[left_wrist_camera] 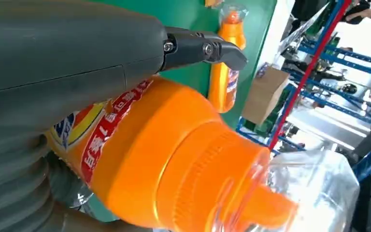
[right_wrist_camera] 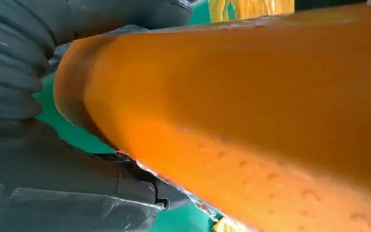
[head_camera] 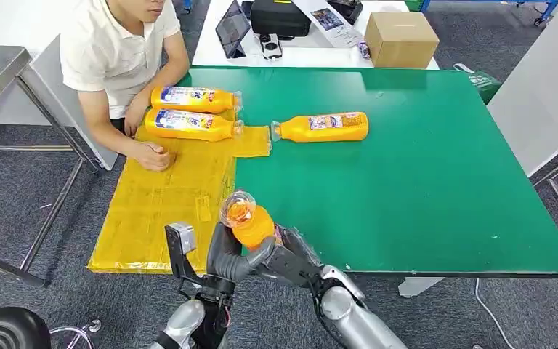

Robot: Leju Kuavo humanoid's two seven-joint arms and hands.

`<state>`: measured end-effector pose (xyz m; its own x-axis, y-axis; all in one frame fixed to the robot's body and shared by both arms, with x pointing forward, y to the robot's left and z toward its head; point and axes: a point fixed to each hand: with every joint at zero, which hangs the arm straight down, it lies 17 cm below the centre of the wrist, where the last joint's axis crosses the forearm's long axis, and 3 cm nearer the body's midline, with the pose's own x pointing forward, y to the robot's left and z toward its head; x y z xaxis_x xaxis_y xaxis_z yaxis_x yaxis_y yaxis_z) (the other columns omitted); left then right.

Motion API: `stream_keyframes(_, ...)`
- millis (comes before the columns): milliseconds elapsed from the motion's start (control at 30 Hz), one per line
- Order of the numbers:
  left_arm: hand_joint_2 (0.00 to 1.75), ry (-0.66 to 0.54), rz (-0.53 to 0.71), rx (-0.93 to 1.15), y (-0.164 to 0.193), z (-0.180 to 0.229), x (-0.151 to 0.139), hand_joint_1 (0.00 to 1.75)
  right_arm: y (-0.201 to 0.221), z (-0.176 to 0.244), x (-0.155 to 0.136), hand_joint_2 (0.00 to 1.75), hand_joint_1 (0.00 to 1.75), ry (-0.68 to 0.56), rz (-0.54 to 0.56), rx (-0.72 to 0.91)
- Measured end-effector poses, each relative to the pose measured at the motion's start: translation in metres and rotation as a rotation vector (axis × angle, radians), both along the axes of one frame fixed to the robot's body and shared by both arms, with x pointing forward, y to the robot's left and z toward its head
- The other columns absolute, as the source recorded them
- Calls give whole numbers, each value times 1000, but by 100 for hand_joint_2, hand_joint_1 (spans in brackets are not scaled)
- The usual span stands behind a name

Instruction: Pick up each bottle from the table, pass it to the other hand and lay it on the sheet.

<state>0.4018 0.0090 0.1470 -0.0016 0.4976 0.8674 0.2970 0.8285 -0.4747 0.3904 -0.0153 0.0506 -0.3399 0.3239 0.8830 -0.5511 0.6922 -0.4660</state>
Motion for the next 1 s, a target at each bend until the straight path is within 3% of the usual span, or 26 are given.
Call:
stream_keyframes(33,175,3,0,-3,0,0,2,159,1,0,1,175,175,5,1,5)
stream_keyframes(67,175,5,0,-5,1,0,3,175,1,1,1,175,175,8,2,7)
stream_keyframes(100,175,9,-1,-8,1,0,4,175,1,1,2,175,152,10,2,8)
stream_keyframes(133,175,10,-2,-8,1,0,5,175,1,1,2,175,0,10,3,7)
stream_keyframes(400,175,51,-21,-57,4,-3,9,175,2,2,1,175,0,27,10,56)
stream_keyframes(767,175,8,47,35,13,-2,20,175,4,8,1,175,0,31,-3,93)
stream_keyframes(1000,175,-19,172,30,49,13,37,175,-21,43,13,175,0,-178,-176,103)
